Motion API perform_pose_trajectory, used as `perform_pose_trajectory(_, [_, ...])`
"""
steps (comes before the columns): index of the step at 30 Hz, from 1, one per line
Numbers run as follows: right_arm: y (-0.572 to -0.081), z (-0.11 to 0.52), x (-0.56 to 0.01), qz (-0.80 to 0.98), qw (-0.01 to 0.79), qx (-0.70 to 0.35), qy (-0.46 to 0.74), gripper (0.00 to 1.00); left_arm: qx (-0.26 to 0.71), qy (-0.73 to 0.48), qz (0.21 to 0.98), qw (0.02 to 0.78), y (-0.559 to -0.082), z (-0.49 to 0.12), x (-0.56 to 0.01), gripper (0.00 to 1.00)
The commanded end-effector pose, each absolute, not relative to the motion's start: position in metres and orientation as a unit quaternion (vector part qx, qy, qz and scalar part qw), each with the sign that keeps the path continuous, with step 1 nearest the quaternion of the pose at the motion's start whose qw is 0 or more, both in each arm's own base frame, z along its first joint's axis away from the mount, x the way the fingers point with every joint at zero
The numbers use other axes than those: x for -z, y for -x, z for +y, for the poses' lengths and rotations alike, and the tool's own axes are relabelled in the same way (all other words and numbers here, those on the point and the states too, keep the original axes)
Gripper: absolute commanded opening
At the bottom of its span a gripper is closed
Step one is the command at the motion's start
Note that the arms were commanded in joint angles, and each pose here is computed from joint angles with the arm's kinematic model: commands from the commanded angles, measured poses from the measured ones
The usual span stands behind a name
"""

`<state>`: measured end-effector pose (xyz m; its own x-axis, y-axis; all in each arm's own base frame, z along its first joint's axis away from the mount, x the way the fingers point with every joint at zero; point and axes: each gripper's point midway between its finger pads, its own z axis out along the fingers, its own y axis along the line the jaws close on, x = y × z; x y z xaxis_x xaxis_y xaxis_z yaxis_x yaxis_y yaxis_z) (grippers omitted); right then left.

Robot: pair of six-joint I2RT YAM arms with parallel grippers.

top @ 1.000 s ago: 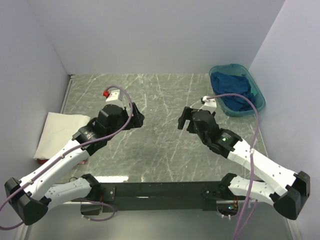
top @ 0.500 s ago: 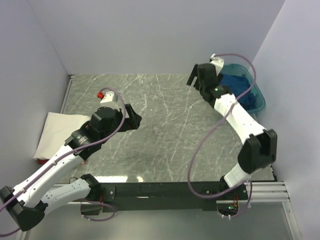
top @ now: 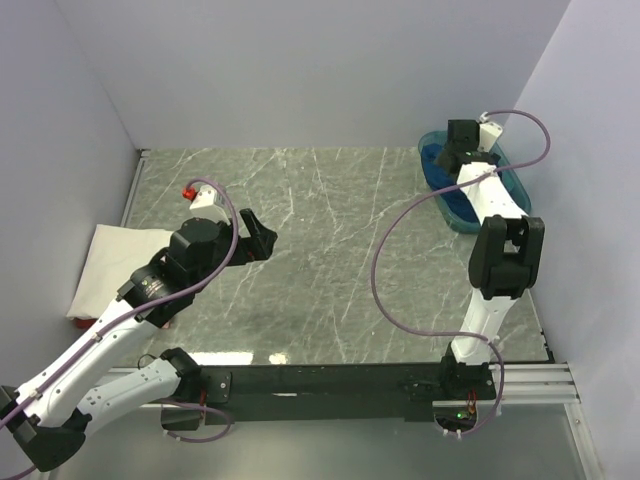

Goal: Fold and stack the t-shirts
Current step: Grab the tshirt from the pile

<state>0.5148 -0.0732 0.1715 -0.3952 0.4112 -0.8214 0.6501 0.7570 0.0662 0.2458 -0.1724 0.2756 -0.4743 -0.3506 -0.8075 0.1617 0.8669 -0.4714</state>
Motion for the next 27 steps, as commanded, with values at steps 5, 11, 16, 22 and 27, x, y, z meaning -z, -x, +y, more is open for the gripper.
perform_pose_trajectory(5, [-0.526,-0.088,-0.142,0.834,0.422,0.105,-0.340,0.89,0.255,0.057,0.817,0.514,-0.248,-0.173,-0.278,1.00])
perform_pose_trajectory(11, [-0.534,-0.080,-0.111,0.851,0.389,0.067,-0.346,0.86,0.251,0.061,0.821,0.510,-0.250,-0.174,-0.275,0.99])
perform_pose_trajectory(16, [-0.533,-0.085,-0.129,0.838,0.410,0.063,-0.354,0.55,0.251,0.067,0.820,0.510,-0.250,-0.173,-0.275,0.99])
perform_pose_trajectory(22, [-0.524,-0.092,-0.189,0.811,0.456,0.066,-0.360,0.00,0.255,0.068,0.820,0.509,-0.252,-0.176,-0.277,0.99])
perform_pose_trajectory(27, [-0.509,-0.089,-0.257,0.784,0.507,0.049,-0.354,0.00,0.256,0.070,0.819,0.510,-0.255,-0.178,-0.279,0.99])
